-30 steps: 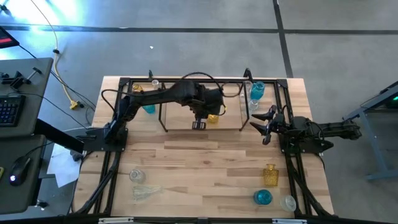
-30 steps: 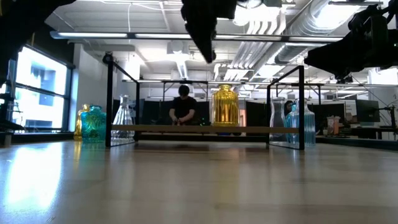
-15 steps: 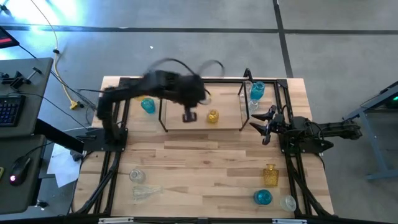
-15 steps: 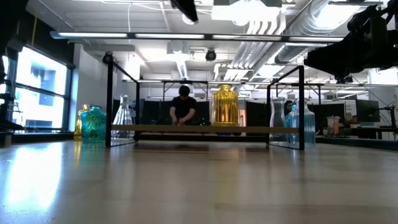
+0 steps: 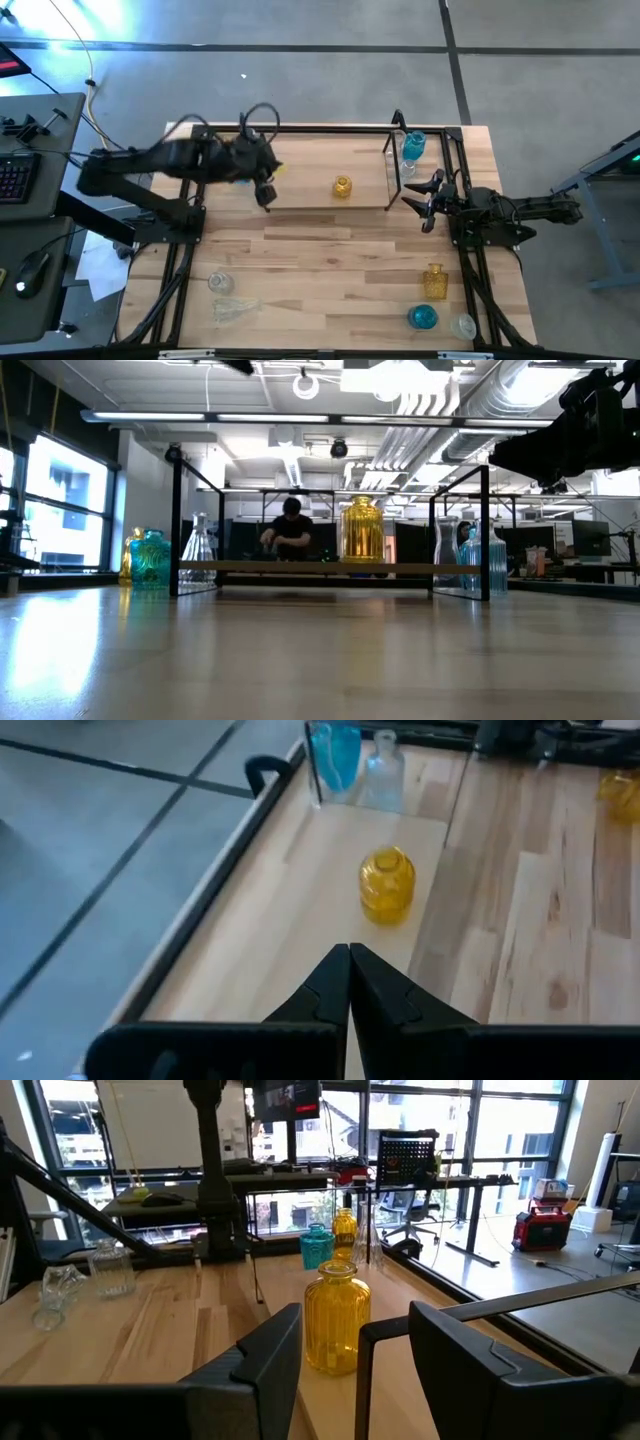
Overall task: Sort vases onto shelf
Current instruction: Put the yellow vase on the shelf
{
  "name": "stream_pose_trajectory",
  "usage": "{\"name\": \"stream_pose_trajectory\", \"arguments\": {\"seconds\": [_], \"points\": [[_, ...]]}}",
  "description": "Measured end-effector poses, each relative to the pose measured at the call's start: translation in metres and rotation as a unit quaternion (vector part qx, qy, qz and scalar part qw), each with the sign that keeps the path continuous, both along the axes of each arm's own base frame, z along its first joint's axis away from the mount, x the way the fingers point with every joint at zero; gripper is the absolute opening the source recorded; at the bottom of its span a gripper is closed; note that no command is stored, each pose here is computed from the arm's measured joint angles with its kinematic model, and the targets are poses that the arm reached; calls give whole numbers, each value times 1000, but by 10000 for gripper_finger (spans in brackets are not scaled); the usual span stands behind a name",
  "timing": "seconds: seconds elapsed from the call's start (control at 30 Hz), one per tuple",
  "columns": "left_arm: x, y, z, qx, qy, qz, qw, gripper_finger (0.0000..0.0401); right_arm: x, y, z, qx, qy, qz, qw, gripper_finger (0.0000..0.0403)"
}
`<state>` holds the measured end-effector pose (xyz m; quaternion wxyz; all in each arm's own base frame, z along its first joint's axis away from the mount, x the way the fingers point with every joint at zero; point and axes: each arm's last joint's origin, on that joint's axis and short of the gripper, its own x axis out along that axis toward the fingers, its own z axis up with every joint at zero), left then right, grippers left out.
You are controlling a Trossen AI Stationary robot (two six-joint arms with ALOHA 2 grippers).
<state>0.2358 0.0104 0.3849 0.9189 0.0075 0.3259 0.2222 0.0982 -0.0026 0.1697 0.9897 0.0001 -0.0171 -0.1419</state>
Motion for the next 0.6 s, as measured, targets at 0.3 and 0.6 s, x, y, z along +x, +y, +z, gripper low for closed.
{"name": "stream_pose_trajectory", "arguments": {"seconds": [0.3, 0.6], "points": [[8, -1, -70, 7, -43, -25, 999, 0, -1, 0, 4, 0, -4, 0, 1000, 170], [53, 11, -121, 15, 4, -13, 1000, 0, -6, 0, 28, -9, -36, -2, 999, 170]]}}
